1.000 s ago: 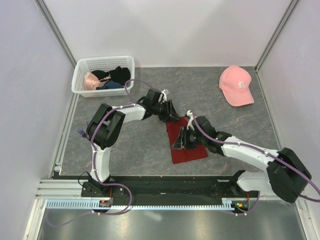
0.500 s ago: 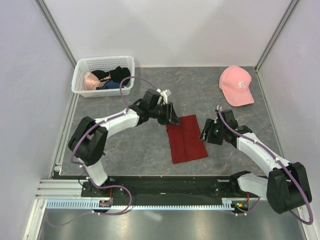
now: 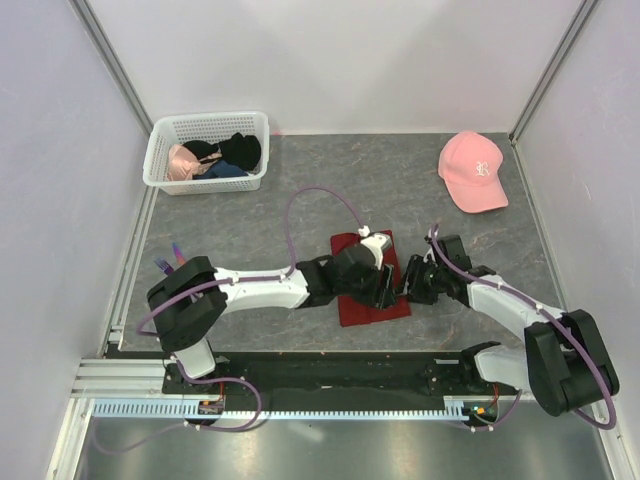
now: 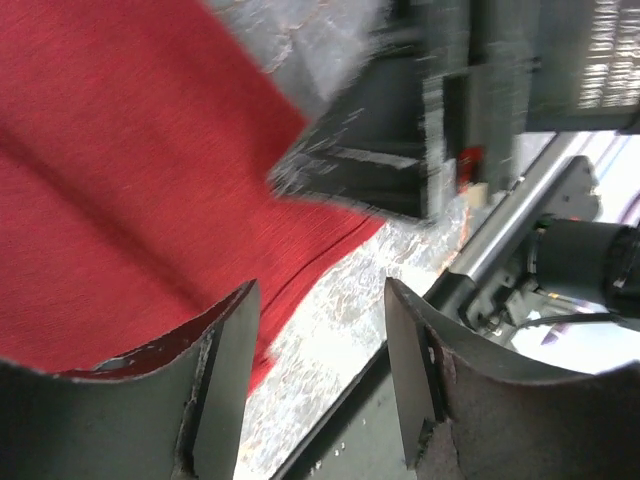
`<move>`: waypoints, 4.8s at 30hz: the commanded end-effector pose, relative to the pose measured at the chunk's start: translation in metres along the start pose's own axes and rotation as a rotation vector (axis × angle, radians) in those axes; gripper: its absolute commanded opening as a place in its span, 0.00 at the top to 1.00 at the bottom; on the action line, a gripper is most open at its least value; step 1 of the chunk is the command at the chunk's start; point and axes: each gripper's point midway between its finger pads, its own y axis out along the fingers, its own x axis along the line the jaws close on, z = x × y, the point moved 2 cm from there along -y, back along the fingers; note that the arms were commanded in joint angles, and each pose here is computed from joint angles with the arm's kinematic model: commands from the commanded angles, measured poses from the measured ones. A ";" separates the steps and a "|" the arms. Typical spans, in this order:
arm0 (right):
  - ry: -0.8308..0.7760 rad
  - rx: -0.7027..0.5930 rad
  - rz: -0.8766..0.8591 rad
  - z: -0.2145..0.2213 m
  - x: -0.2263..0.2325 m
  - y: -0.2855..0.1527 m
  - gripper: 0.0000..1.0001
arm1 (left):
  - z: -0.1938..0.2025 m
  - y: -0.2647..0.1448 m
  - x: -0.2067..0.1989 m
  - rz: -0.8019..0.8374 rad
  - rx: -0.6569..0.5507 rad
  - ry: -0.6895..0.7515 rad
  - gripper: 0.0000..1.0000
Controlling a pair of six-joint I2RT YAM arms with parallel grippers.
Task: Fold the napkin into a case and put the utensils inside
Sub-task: Pick up the 2/3-rectangle-folded napkin at the center of the board.
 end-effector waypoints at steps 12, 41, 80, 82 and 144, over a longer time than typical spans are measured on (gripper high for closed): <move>0.150 -0.168 0.165 -0.026 -0.021 -0.023 0.34 | -0.003 0.014 -0.009 -0.227 -0.122 0.234 0.40; 0.137 -0.158 0.085 -0.033 -0.027 -0.029 0.23 | 0.055 0.048 0.008 -0.516 0.009 0.371 0.50; 0.085 -0.022 -0.296 -0.012 0.047 0.014 0.18 | 0.012 -0.012 0.013 -0.348 -0.046 0.192 0.98; 0.093 -0.013 -0.303 -0.010 0.049 0.015 0.18 | 0.012 -0.012 0.012 -0.344 -0.043 0.187 0.98; 0.170 0.025 -0.345 0.003 0.047 0.013 0.17 | 0.039 -0.030 0.002 -0.386 0.060 0.183 0.98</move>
